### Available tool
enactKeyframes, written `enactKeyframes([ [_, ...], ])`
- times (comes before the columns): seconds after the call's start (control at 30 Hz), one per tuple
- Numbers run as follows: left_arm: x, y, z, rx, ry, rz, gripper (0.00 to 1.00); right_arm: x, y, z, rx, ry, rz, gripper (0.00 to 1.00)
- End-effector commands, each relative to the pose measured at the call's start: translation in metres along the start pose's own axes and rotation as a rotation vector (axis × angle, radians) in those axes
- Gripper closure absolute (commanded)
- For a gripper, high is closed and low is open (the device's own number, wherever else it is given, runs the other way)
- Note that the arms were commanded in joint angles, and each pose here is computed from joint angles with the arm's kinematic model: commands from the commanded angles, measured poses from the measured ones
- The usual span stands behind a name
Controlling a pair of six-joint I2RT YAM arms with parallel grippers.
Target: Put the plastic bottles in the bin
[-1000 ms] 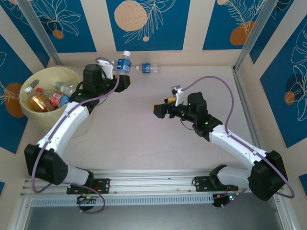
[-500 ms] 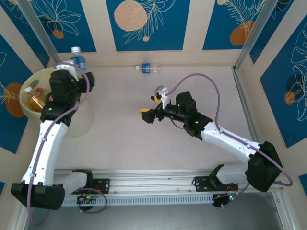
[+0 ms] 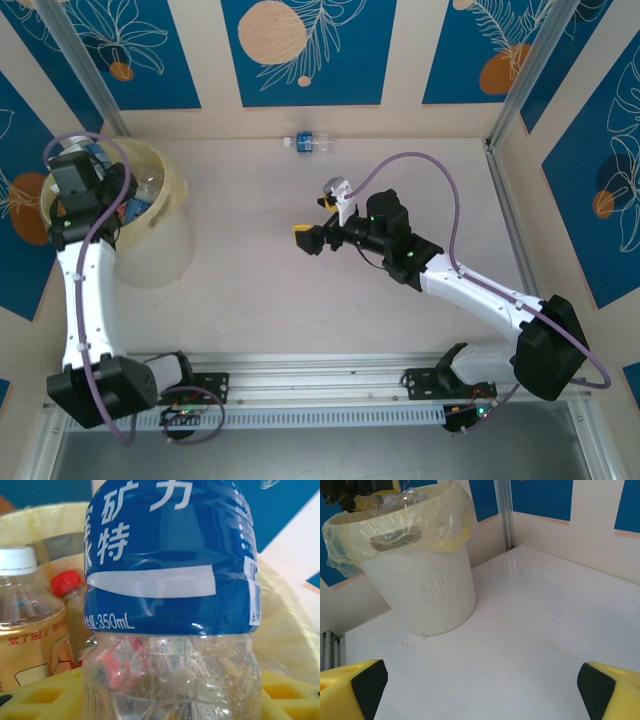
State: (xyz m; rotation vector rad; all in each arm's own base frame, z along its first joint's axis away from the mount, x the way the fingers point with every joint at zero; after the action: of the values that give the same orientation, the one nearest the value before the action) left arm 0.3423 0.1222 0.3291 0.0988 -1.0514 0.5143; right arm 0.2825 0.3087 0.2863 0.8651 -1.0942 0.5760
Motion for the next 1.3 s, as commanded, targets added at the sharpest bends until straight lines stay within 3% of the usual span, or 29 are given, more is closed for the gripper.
enactKeyframes([
  [0.0,0.009,-0.009,-0.006,-0.070,0.027,0.080,0.52,0.015,0.000,-0.001,-0.017,-0.027,0.034,0.00],
  [0.17,0.016,-0.008,-0.020,-0.049,0.052,0.110,0.33,0.012,-0.002,0.001,-0.025,-0.023,0.022,0.00],
  [0.3,0.024,-0.017,-0.024,-0.096,0.047,0.134,0.00,0.010,-0.005,0.003,-0.043,-0.023,0.021,0.00],
  [0.57,0.040,-0.030,-0.012,-0.169,-0.009,0.152,0.00,0.008,-0.008,0.005,-0.057,-0.024,0.018,0.00],
  [0.73,0.046,-0.070,0.001,-0.436,-0.024,0.208,0.00,0.008,-0.009,0.005,-0.067,-0.026,0.016,0.00],
  [0.8,0.048,-0.078,0.008,-0.479,-0.027,0.211,0.00,0.007,-0.011,0.005,-0.071,-0.026,0.014,0.00],
  [0.9,0.057,-0.074,0.021,-0.452,-0.079,0.196,0.00,0.006,-0.011,0.005,-0.071,-0.023,0.011,0.01],
  [1.13,0.071,-0.025,0.048,-0.160,-0.211,0.176,0.00,0.005,-0.015,0.007,-0.082,-0.023,0.008,0.00],
  [1.27,0.065,-0.026,0.046,-0.182,-0.218,0.197,0.00,0.003,-0.018,0.006,-0.086,-0.020,0.001,0.01],
])
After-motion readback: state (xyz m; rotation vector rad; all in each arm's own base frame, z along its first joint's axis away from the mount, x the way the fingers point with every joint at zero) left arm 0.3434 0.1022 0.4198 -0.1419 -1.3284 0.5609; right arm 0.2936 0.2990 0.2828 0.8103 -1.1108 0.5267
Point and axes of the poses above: each hand's point on the last joint's axis, 136 mm out from that joint toward the fingers, its own z axis back along the fingers, its own y axis along the line the jaws close on, x = y × z, the point moved 1 cm from there along z, back along the fingers, and after that the axes turned 8 degrees about -z, right-handed, at the moved point
